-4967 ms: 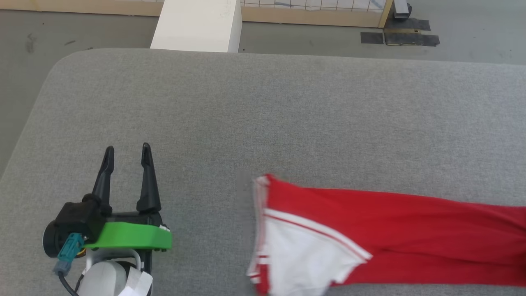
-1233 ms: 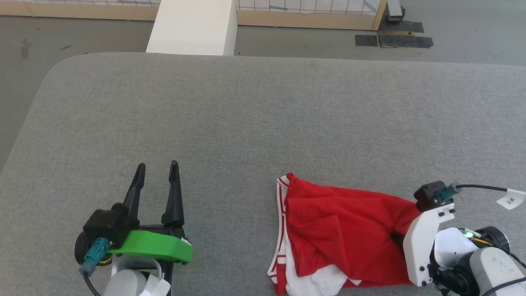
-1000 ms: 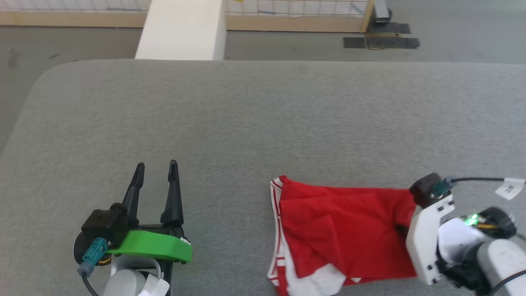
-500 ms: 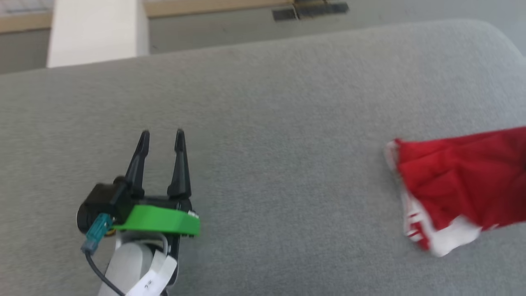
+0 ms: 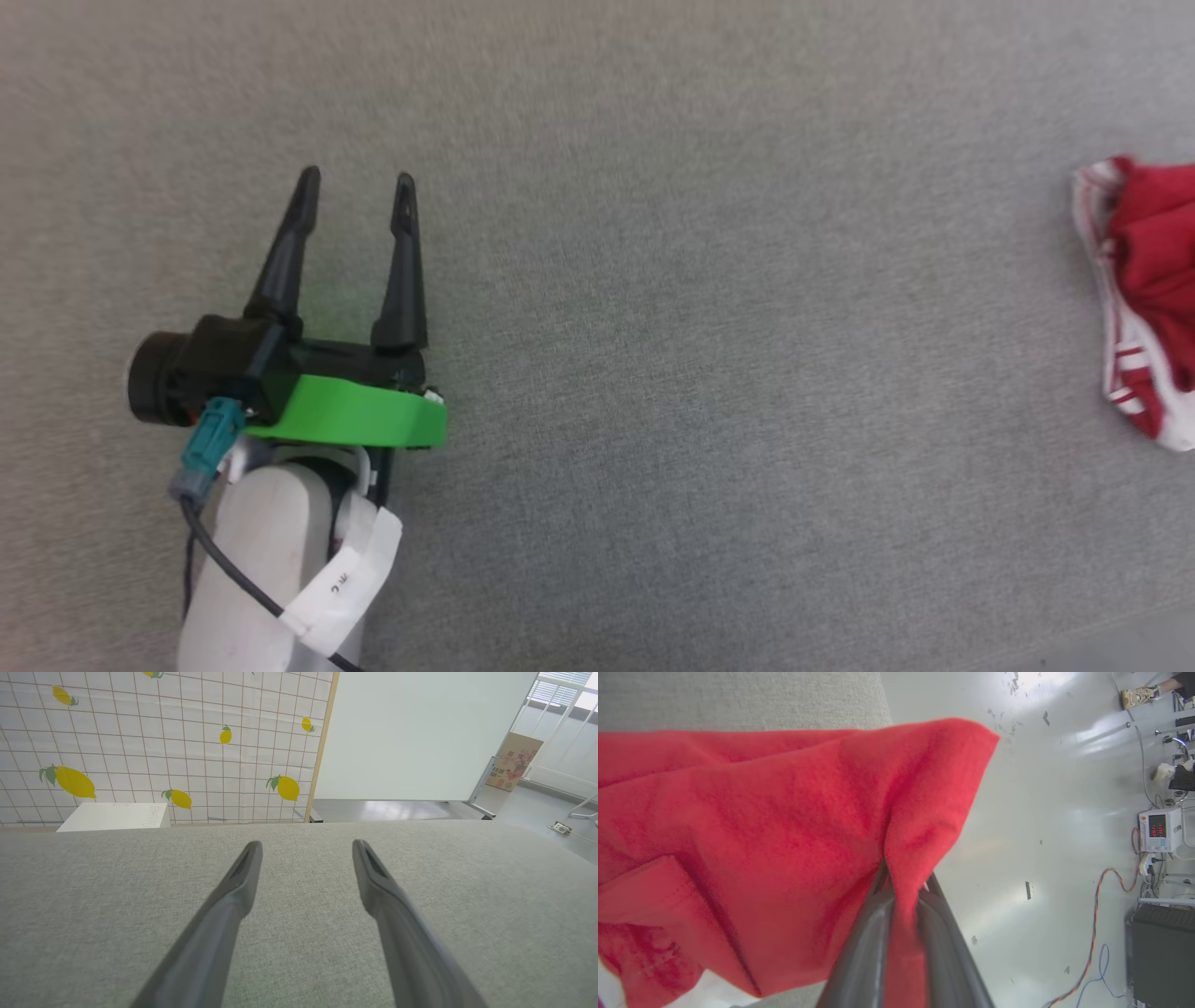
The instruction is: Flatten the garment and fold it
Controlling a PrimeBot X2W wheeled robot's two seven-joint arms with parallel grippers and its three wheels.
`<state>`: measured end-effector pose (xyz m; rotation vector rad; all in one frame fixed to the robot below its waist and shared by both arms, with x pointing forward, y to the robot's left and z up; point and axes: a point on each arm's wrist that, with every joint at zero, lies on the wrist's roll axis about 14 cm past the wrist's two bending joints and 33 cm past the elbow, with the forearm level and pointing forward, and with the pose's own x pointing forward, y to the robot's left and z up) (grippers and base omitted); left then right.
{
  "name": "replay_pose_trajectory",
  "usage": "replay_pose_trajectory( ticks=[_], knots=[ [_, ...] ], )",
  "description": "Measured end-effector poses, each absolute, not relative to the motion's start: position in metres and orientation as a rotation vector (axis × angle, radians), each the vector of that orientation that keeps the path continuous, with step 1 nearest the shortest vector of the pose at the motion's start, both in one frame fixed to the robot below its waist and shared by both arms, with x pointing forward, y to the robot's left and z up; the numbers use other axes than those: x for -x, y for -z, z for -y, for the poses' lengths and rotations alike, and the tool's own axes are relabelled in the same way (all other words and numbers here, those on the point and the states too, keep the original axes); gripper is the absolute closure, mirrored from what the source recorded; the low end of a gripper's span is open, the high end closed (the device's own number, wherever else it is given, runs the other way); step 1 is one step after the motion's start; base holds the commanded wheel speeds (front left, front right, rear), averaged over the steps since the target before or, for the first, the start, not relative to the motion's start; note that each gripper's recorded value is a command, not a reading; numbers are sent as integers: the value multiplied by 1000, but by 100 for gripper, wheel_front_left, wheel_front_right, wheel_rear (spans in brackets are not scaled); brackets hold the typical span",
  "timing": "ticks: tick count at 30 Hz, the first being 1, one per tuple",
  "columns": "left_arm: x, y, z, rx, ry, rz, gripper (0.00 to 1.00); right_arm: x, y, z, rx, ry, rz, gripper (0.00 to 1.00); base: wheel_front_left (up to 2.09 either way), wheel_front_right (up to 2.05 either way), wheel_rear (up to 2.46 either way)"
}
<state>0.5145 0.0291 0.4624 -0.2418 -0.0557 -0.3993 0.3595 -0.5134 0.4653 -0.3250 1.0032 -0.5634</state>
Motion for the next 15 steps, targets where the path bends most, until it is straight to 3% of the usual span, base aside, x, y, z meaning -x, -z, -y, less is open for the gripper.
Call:
replay_pose_trajectory(
  ticks=[4, 5, 6, 7, 15],
  knots=[
    [-522, -441, -32, 235, 390, 15, 0, -364, -450, 529, 341, 621, -1015, 100, 0, 0, 0],
    [-523, -434, -33, 232, 386, 1, 0, -365, -446, 531, 345, 631, -1020, 84, 0, 0, 0],
    [-525, -429, -34, 228, 384, -11, 0, -365, -441, 534, 356, 643, -1033, 5, 0, 0, 0],
    [-526, -426, -34, 230, 385, -14, 0, -364, -438, 537, 367, 655, -1042, 0, 0, 0, 0],
    [-524, -424, -30, 255, 383, -19, 0, -374, -454, 549, 374, 690, -891, 0, 0, 0, 0]
  ],
)
